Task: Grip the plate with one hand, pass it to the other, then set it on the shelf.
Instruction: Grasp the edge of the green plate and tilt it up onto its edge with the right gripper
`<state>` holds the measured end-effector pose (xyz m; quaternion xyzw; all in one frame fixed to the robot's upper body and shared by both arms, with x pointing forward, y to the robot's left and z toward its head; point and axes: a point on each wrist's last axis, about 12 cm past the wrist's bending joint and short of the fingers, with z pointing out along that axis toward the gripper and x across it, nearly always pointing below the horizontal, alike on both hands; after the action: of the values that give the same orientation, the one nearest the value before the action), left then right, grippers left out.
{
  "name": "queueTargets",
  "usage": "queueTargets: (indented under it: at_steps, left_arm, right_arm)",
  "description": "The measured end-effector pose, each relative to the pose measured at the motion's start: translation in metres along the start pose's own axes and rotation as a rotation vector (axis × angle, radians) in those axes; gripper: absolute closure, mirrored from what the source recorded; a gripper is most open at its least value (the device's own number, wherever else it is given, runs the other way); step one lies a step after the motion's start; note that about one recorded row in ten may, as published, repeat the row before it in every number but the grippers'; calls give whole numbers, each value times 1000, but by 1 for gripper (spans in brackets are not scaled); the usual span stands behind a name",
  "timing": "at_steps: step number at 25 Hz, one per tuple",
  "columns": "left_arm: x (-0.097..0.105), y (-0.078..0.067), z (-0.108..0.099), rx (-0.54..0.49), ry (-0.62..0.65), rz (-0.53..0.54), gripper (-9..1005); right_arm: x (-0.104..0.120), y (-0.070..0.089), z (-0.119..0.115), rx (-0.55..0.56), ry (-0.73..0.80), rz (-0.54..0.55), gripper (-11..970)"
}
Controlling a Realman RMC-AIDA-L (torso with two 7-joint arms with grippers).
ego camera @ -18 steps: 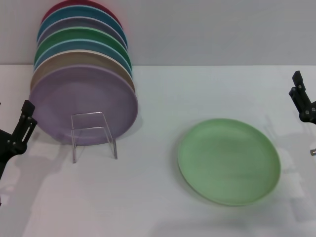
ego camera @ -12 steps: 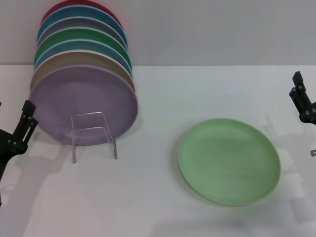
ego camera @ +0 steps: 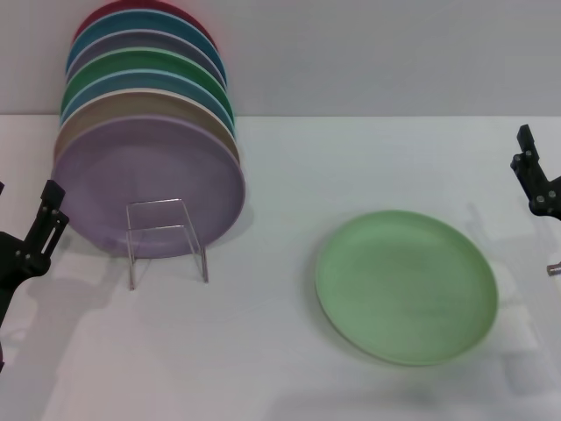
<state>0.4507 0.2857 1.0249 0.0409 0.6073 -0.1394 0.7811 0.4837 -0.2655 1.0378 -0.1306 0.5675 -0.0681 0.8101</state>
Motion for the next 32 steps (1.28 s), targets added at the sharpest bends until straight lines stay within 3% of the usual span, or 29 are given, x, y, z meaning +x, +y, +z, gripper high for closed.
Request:
queueTargets:
  at_steps: [4,6,13,17,24,32]
  left_arm:
    - [0,0,0,3,-2,0,220]
    - [0,-1,1,4,-5,-1,221]
    - [-1,0,1,6,-9,0,221]
    - [-1,0,0,4,-10,0,221]
    - [-2,1,0,1,-11,4,221]
    - [-2,2,4,5,-15,8,221]
  right_arm:
    - [-4,4,5,39,-3,-139,211]
    - [-5,7,10,69,12,-150,211]
    - [-7,19,42,84,169,54,213]
    - [-10,16,63,51,285,165,214]
    - [-12,16,85,-23,502,155,216]
    - [-21,-15,98,-153,668,362,218]
